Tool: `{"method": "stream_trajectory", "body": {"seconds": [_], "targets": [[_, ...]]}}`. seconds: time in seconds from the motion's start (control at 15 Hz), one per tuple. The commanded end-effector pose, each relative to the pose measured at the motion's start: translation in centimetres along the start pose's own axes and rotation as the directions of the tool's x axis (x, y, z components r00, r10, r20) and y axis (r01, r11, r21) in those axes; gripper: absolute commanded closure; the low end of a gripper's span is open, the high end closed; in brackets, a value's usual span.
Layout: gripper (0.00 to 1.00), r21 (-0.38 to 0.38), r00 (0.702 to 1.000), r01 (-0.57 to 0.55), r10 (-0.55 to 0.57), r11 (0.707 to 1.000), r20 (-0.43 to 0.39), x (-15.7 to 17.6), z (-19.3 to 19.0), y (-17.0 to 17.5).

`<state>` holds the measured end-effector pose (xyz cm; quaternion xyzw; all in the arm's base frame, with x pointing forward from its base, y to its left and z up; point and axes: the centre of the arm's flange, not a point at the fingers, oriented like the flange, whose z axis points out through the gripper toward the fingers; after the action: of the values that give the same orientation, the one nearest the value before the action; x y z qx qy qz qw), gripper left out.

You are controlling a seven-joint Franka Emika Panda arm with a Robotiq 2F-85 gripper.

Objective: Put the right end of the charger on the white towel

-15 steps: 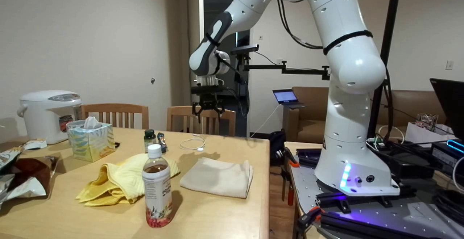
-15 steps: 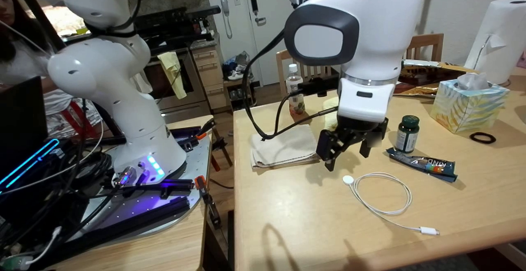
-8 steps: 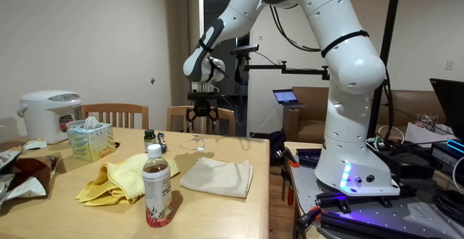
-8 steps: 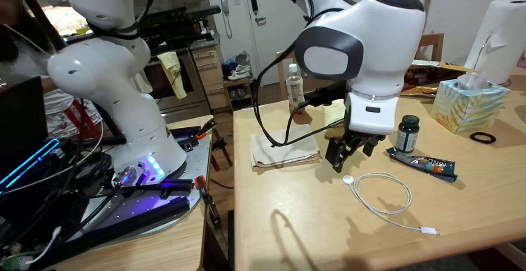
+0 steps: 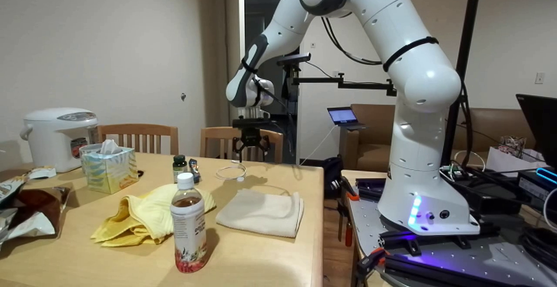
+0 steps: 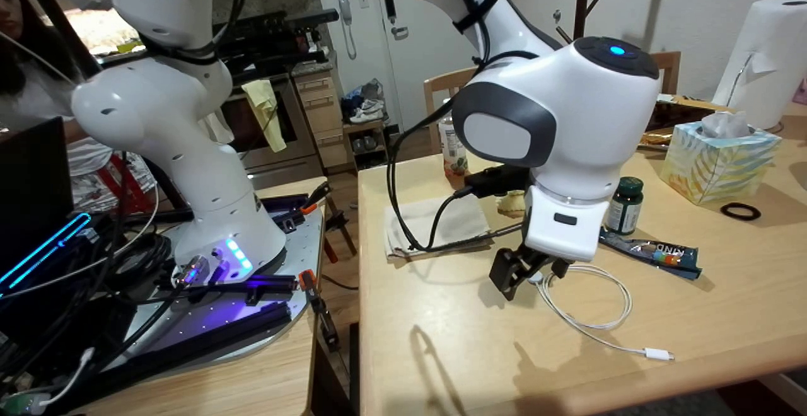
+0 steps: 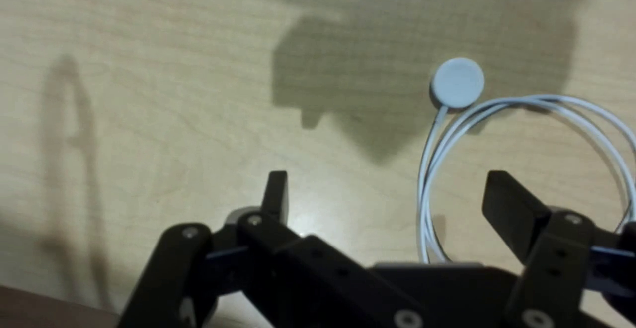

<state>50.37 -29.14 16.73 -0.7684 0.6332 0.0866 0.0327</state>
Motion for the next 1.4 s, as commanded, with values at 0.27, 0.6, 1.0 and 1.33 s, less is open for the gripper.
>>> {"method": "stream_trajectory", "body": {"seconds": [0.27,0.6,1.0,1.33], "targets": [[0.0,0.049,1.0,-0.013,0.012,0.999,0.011,1.4,-1.9,0.7],[0.0,0.081,0.998,0.022,-0.017,0.997,-0.056,3.5,-1.3,-1.3],[0.0,0.051,0.991,0.116,-0.113,0.992,-0.068,6.1,-0.7,-2.6],[0.0,0.028,0.951,0.299,-0.296,0.954,-0.085,7.3,-0.7,-3.2]]}}
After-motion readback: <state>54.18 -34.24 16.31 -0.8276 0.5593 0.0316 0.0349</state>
